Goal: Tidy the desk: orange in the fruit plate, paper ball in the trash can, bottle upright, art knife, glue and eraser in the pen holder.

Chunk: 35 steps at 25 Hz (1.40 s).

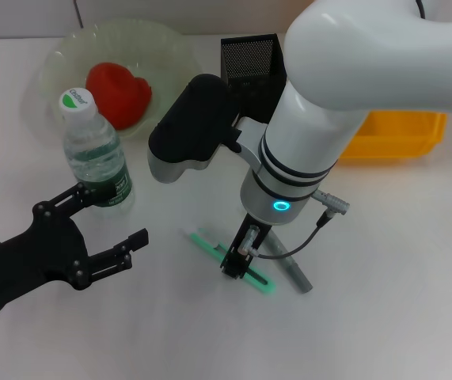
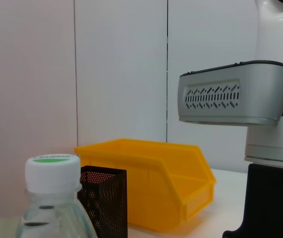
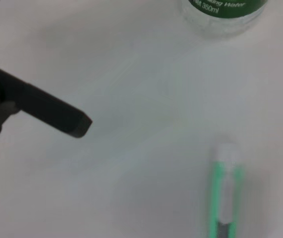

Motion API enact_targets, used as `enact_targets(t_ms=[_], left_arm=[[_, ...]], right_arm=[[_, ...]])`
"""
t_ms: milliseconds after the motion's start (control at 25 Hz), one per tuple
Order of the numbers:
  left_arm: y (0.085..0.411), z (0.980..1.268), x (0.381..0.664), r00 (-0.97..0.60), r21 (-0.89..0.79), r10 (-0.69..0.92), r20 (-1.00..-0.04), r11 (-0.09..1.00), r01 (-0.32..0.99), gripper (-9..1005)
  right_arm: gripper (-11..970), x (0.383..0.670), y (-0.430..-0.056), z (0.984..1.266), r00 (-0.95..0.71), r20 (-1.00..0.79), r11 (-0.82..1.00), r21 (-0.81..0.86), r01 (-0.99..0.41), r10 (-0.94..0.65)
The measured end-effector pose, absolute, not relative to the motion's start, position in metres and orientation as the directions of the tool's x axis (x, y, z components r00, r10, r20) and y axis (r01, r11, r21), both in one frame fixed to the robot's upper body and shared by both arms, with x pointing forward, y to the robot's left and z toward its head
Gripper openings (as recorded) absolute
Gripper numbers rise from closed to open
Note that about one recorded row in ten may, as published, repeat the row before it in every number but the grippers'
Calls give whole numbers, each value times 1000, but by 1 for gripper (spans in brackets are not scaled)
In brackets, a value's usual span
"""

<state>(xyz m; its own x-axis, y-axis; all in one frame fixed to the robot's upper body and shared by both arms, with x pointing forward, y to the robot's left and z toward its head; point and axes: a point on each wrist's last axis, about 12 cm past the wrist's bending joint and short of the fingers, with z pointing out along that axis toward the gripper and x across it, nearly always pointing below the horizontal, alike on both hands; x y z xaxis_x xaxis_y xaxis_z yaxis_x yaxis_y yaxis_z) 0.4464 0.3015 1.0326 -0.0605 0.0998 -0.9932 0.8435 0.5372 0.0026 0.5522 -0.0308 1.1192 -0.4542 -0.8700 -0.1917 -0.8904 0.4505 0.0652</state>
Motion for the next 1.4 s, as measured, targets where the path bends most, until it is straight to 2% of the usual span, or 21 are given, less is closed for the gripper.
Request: enact_targets(t_ms=[440, 560, 800, 880, 920, 1000, 1080, 1120, 1200, 1280, 1320, 1400], left_arm=[[302, 1032, 445, -63, 0, 99, -993, 540, 842, 813], [302, 1032, 445, -62, 0, 97, -993, 540, 842, 813], [303, 1033, 445, -58, 4, 97, -994, 540, 842, 813], [303, 1033, 445, -57, 4, 97, -994, 539, 842, 813], [303, 1034, 445, -55, 6, 97, -994, 539, 842, 813], [303, 1034, 445, -54, 7, 97, -994, 538, 843, 813], [303, 1034, 446, -53, 7, 95, -994, 537, 843, 813], [302, 1035, 447, -52, 6, 92, -994, 535, 845, 813], [302, 1035, 447, -52, 5, 91, -994, 534, 845, 813], [302, 1035, 447, -53, 3, 90, -994, 534, 846, 813], [301, 1035, 447, -55, 1, 90, -994, 533, 846, 813], [301, 1034, 447, -56, 1, 91, -994, 534, 846, 813]], right_arm=[[166, 556, -34, 1123, -509, -219, 499, 102, -860, -832], [171, 560, -38, 1129, -540, -237, 525, 128, -841, -808], [181, 582, -70, 1161, -628, -334, 627, 127, -769, -703], [185, 589, -83, 1175, -653, -389, 663, 130, -737, -650], [186, 595, -97, 1191, -660, -463, 690, 132, -711, -592], [190, 598, -104, 1200, -655, -505, 700, 131, -702, -562], [193, 601, -119, 1217, -621, -600, 711, 121, -693, -504], [195, 599, -134, 1230, -556, -708, 714, 105, -692, -435], [198, 597, -140, 1235, -500, -772, 709, 92, -699, -393], [202, 593, -152, 1236, -408, -853, 698, 76, -712, -324], [203, 588, -162, 1230, -298, -923, 675, 61, -736, -242], [207, 587, -166, 1223, -241, -946, 660, 39, -750, -218]])
